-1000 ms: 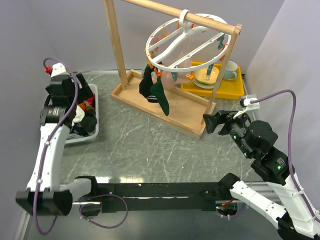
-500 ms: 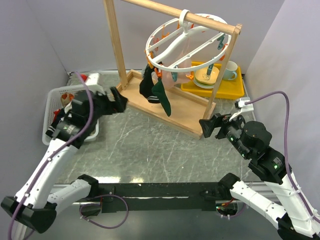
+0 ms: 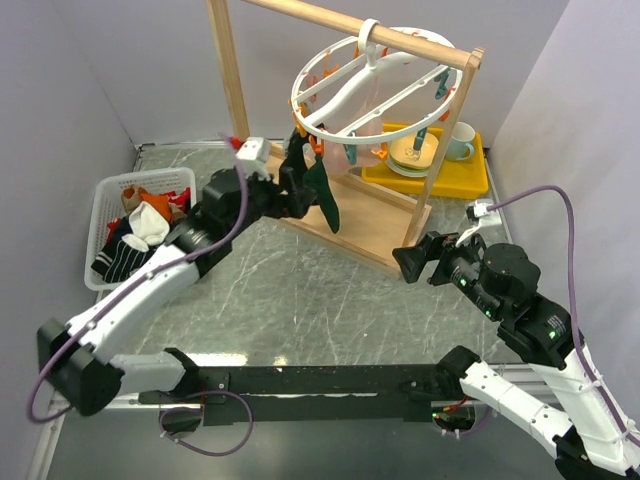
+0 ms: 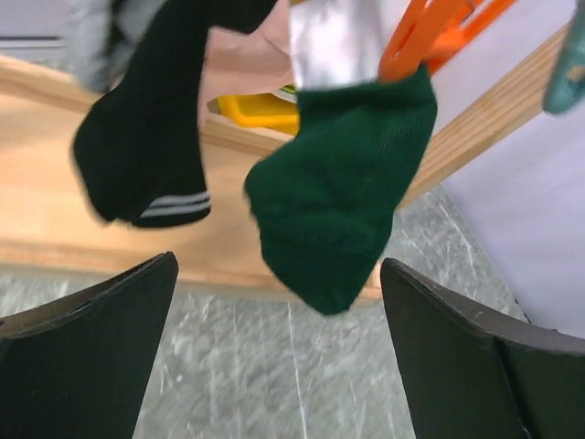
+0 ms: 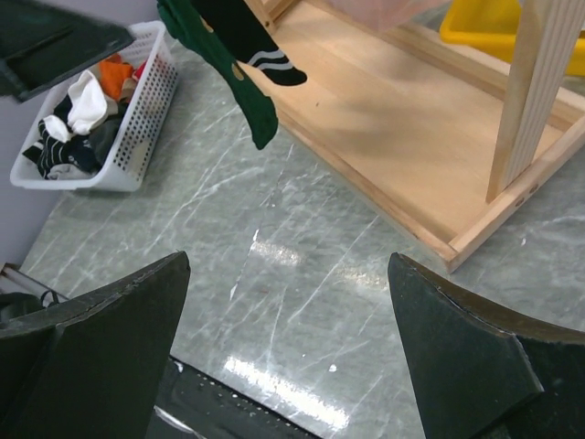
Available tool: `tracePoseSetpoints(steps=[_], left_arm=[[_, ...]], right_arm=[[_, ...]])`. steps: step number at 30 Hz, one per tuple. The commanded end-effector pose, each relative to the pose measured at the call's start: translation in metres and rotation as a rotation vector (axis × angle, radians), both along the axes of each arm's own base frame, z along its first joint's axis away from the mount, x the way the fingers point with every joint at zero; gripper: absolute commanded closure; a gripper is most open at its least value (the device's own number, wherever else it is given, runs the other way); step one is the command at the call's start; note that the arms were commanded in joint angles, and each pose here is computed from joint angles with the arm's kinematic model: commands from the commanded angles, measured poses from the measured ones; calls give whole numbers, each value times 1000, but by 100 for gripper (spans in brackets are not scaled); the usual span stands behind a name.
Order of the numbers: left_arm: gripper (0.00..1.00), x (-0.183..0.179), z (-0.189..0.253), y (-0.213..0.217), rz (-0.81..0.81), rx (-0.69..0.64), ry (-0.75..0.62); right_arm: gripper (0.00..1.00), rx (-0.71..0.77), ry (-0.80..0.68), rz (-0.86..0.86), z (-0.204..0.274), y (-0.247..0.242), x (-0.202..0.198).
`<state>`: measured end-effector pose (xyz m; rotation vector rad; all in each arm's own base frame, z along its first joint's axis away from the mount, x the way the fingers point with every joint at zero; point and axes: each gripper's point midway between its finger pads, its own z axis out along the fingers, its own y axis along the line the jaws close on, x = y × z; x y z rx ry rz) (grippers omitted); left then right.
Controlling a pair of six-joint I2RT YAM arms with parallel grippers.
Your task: Remove the socks clipped to the hanger
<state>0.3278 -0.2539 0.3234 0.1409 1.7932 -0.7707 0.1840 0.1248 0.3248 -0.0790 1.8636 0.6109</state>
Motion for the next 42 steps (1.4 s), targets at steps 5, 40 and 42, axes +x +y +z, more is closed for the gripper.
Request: tracePoseSetpoints(steps=[5, 40, 42], left_arm=[[8, 46, 29, -39, -30, -28, -117], [99, -49, 76, -55, -77, -101, -148], [99, -52, 75, -50, -72, -102, -152]], right_arm=[[3, 60, -43, -13, 24, -13, -16], [22, 12, -54, 137, 109, 74, 57], [21, -13, -34, 158, 105, 88, 67]])
